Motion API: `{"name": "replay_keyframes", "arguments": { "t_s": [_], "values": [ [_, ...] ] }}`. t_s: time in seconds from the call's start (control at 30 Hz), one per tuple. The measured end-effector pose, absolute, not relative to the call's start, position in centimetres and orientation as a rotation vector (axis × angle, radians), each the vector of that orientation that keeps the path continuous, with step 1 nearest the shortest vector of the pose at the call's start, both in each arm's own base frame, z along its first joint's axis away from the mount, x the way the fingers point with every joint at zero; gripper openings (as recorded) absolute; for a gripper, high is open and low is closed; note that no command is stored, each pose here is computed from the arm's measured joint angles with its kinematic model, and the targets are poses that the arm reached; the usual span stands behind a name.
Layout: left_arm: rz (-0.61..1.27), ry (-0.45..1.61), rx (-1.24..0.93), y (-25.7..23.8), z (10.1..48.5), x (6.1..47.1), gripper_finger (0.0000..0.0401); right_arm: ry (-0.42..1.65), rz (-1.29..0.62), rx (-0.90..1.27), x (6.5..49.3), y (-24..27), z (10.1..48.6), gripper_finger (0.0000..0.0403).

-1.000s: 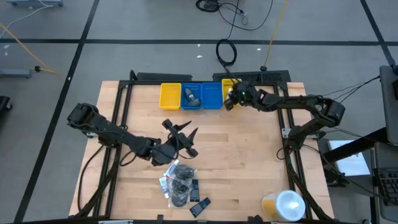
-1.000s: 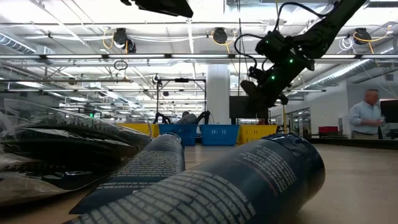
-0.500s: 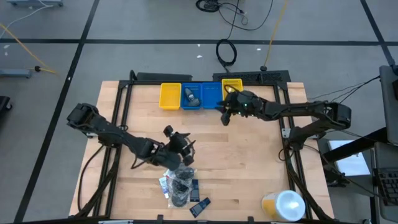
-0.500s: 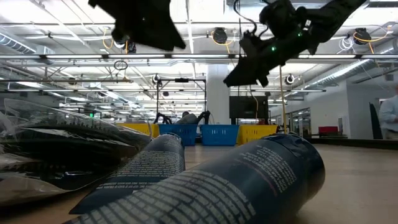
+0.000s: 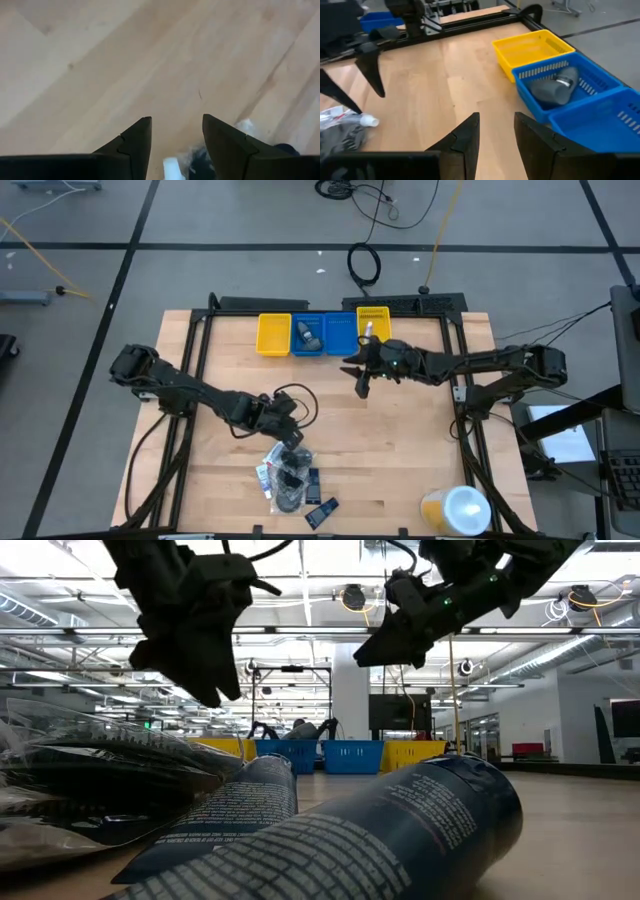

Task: Pick & Place Travel size toiletries
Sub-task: Put the white toothpaste into the right yellow bin

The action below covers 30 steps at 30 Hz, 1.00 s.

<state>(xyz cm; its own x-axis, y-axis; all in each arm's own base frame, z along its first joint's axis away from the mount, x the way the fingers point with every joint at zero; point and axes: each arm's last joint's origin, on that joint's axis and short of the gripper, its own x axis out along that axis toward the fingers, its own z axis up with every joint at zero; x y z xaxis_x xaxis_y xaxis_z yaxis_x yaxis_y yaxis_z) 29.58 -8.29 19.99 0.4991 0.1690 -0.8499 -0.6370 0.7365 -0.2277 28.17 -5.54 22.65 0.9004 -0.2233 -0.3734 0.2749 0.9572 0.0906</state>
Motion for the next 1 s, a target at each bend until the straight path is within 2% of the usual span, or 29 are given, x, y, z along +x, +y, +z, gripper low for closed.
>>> {"name": "replay_keyframes", "arguments": {
  "t_s": [0.47, 1.0],
  "values": [
    [0.540, 1.247, -0.670, -9.3, 14.7, 29.9, 0.0177, 0.360, -0.207, 0.108, 28.4, -4.2, 22.8, 0.0116],
    [0.544, 1.262, -0.668, -9.3, 14.1, 30.0, 0.0177, 0.334, -0.204, 0.095, 28.5, -4.2, 23.0, 0.0116]
  ]
}}
